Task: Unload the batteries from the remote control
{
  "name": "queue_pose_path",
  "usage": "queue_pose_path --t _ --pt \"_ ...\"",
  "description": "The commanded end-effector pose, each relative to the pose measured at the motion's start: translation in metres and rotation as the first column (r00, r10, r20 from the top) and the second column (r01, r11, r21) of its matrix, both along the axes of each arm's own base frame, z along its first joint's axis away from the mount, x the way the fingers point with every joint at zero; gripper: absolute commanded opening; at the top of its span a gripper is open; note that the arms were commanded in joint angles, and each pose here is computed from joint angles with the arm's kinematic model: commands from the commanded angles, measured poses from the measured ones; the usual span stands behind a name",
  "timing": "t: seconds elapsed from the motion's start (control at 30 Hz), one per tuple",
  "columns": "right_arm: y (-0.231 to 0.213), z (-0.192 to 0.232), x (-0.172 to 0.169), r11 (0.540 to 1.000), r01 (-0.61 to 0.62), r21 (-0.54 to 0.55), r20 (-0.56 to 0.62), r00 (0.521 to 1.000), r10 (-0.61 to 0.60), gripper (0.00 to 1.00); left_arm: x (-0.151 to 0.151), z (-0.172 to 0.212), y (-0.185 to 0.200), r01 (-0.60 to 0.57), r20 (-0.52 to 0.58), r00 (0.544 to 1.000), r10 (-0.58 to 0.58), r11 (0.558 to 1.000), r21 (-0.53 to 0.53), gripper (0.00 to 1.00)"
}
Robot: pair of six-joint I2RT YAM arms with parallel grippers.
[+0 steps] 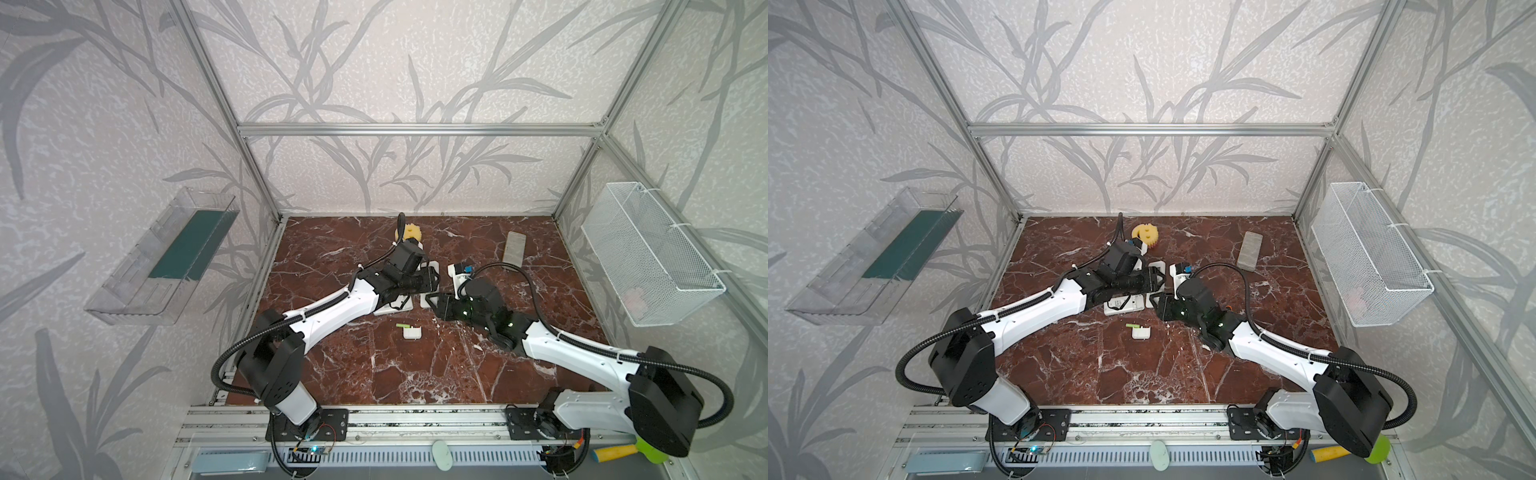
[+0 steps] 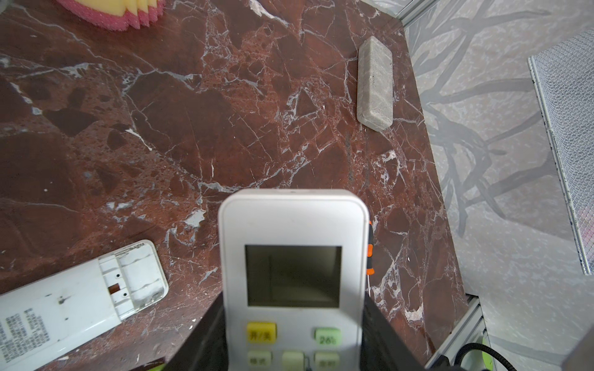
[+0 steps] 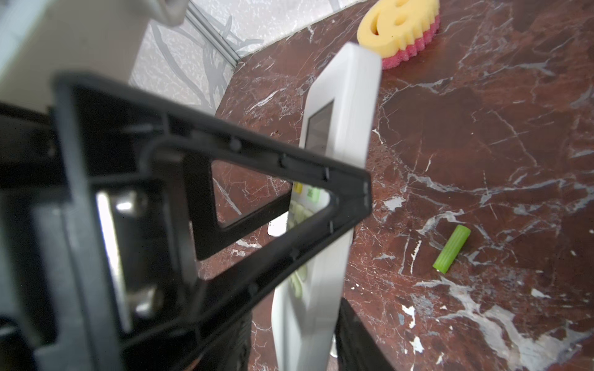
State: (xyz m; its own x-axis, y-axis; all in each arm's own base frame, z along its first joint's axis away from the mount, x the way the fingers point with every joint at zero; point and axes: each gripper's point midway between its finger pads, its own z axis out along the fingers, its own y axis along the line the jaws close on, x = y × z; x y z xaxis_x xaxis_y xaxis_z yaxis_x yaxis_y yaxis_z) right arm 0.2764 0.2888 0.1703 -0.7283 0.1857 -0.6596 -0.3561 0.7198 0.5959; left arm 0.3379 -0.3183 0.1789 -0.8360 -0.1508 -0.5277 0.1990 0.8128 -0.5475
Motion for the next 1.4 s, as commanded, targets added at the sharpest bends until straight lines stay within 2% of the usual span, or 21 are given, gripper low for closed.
queue_pose_path --t 0.0,0.17,0.27,0.53,0.67,0.83,0.97,1.03,1.1,1.17,1.37 --pt "0.007 0.005 -0.001 0.999 -0.022 -0.031 0.03 0.999 0.023 0.35 0.0 0.013 0.007 -0.024 0.032 0.999 0.024 1.0 0.002 0.48" --pt "0.006 0.012 -0.002 0.996 -0.02 -0.083 0.092 0.995 0.027 0.11 0.001 0.017 0.01 -0.031 0.044 0.999 0.031 0.999 0.013 0.5" --pt "0.004 0.018 -0.001 0.992 -0.008 -0.123 0.116 0.993 0.022 0.04 0.001 0.02 0.012 -0.04 0.047 0.998 0.04 0.999 0.012 0.54" --pt "-0.003 0.027 0.006 0.973 0.015 -0.229 0.188 0.982 0.029 0.03 0.001 0.048 0.017 -0.06 0.1 0.993 0.062 0.998 -0.023 0.76" --pt "-0.013 0.028 0.009 0.945 0.047 -0.323 0.245 0.969 0.036 0.02 0.001 0.071 0.026 -0.097 0.108 0.989 0.104 0.992 -0.075 0.99" --pt "-0.024 0.028 0.01 0.888 0.081 -0.452 0.325 0.942 0.08 0.01 -0.002 0.088 0.037 -0.115 0.071 0.99 0.125 0.984 -0.134 0.99" --pt "-0.03 0.03 0.009 0.822 0.121 -0.557 0.408 0.902 0.144 0.01 0.001 0.079 0.046 -0.177 -0.052 0.984 0.17 0.963 -0.203 0.99" --pt "-0.033 0.032 0.01 0.789 0.146 -0.597 0.44 0.882 0.169 0.02 0.002 0.077 0.046 -0.181 -0.07 0.983 0.168 0.95 -0.254 0.99" --pt "-0.033 0.034 0.01 0.759 0.167 -0.63 0.47 0.859 0.202 0.02 0.002 0.071 0.053 -0.217 -0.085 0.976 0.202 0.947 -0.236 0.99" --pt "-0.031 0.035 0.008 0.722 0.189 -0.666 0.501 0.83 0.244 0.02 0.003 0.061 0.063 -0.273 -0.122 0.96 0.253 0.942 -0.192 0.94" --pt "-0.021 0.028 0.011 0.594 0.243 -0.767 0.526 0.769 0.364 0.01 -0.002 0.049 0.064 -0.355 -0.238 0.923 0.301 0.905 -0.234 0.78"
